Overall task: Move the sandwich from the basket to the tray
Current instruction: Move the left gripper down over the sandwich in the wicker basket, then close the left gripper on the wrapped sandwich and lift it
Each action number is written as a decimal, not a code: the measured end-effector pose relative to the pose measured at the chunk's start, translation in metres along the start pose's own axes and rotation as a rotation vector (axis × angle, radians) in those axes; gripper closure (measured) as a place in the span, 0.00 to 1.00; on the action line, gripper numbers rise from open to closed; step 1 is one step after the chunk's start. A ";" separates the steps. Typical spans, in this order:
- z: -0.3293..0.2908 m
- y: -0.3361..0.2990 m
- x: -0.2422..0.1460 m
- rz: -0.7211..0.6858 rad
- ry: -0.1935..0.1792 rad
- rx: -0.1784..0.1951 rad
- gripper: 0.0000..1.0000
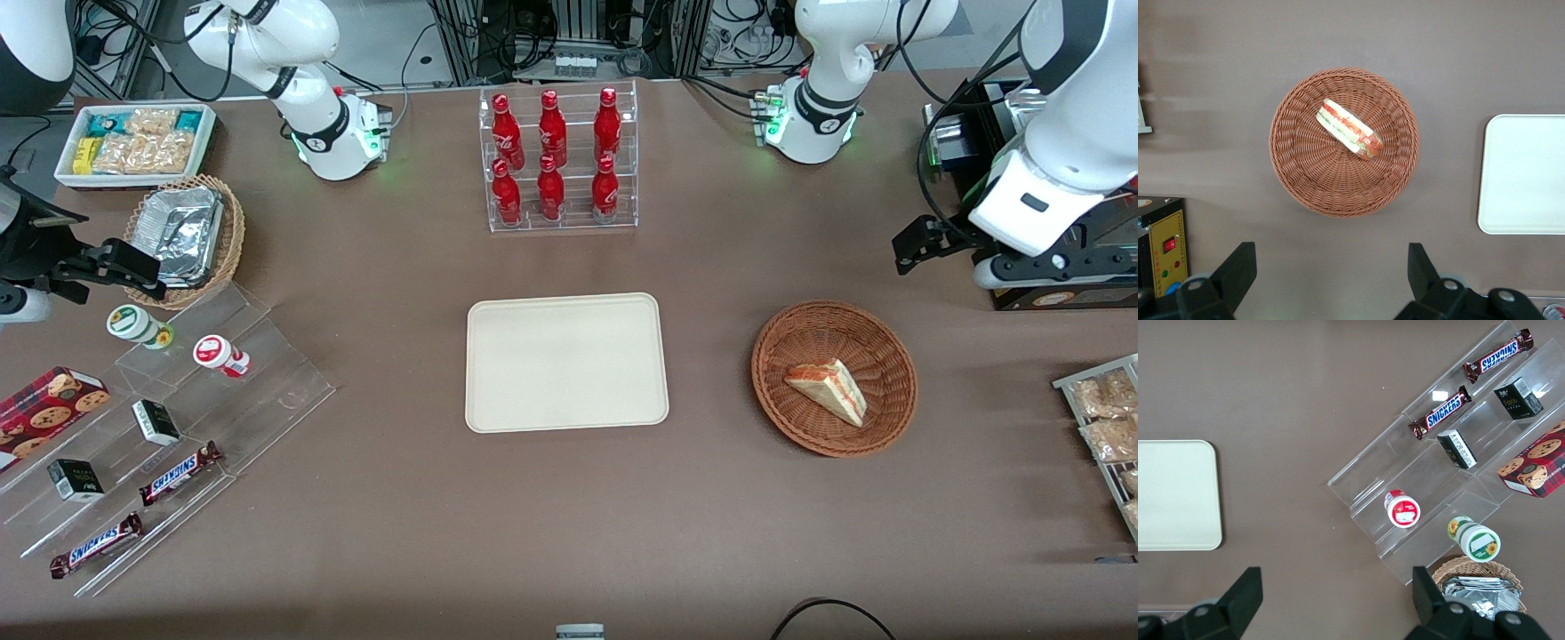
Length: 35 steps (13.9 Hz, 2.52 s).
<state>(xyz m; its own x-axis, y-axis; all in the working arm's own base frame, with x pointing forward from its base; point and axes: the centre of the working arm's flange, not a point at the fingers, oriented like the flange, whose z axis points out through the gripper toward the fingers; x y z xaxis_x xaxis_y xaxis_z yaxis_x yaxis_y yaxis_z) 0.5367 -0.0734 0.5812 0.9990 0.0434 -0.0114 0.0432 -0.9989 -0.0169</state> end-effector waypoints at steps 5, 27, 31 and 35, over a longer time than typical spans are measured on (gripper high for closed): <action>0.014 0.002 0.013 0.001 -0.004 -0.002 0.00; 0.282 0.026 0.043 -0.814 0.060 -0.035 0.00; 0.317 0.024 0.029 -0.812 0.043 -0.031 0.00; 0.332 0.023 0.029 -0.814 0.026 -0.022 0.19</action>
<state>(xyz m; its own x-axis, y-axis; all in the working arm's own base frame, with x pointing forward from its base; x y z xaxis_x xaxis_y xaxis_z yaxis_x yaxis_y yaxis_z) 0.5625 -0.0899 0.2482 0.6542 0.7561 0.0194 0.7560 -0.6544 0.0100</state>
